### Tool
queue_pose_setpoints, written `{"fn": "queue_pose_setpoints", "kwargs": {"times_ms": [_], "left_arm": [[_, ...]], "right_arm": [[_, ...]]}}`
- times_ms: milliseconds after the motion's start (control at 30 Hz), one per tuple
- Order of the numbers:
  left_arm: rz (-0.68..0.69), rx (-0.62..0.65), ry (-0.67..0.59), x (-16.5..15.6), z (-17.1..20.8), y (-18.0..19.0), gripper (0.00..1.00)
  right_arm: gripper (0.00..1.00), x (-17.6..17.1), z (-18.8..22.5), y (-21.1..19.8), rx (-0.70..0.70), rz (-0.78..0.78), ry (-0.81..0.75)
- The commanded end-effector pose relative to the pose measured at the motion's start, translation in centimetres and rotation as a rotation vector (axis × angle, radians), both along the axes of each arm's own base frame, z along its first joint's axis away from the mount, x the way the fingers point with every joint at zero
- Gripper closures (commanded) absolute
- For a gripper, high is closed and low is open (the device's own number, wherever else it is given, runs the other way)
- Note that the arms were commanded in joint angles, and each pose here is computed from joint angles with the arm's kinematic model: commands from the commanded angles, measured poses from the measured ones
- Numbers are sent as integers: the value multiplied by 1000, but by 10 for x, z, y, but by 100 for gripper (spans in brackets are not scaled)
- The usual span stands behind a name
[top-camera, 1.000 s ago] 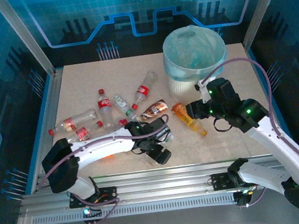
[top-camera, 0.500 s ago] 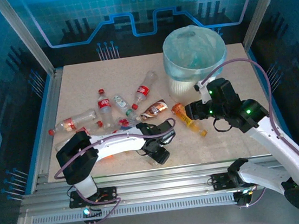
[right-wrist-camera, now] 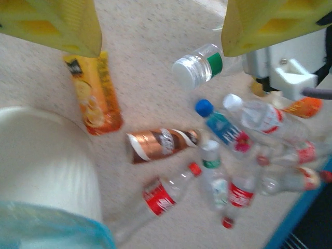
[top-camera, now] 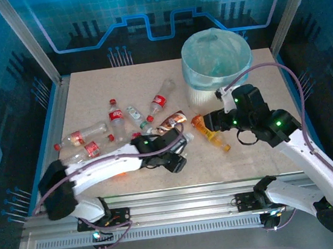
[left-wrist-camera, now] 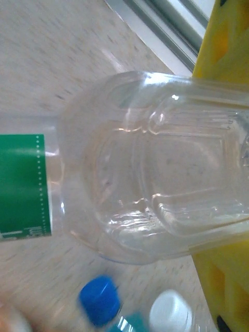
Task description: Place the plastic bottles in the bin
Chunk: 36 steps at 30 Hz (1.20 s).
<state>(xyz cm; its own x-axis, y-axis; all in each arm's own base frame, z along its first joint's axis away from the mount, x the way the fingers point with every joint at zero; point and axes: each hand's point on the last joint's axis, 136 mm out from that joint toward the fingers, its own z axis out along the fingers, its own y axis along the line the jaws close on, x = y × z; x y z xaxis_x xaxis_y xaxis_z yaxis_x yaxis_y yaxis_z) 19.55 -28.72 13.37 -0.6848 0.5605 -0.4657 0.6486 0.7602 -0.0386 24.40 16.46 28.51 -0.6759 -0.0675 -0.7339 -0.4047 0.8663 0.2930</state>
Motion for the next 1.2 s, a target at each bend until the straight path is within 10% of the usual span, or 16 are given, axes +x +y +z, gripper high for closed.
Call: {"fn": "queue_pose_setpoints", "kwargs": {"times_ms": [0,333,1167], "left_arm": [[-10,-159,-239,18,64,2,42],[-67,-399,-628,17,161,27,42],[-199,-472,-609,-4,172,16,43]], "right_arm": [[36,-4,53,30,202,109,-89],[30,-29,110,80,367,323,-229],[46,-37,102,119,314,420,-169]]}}
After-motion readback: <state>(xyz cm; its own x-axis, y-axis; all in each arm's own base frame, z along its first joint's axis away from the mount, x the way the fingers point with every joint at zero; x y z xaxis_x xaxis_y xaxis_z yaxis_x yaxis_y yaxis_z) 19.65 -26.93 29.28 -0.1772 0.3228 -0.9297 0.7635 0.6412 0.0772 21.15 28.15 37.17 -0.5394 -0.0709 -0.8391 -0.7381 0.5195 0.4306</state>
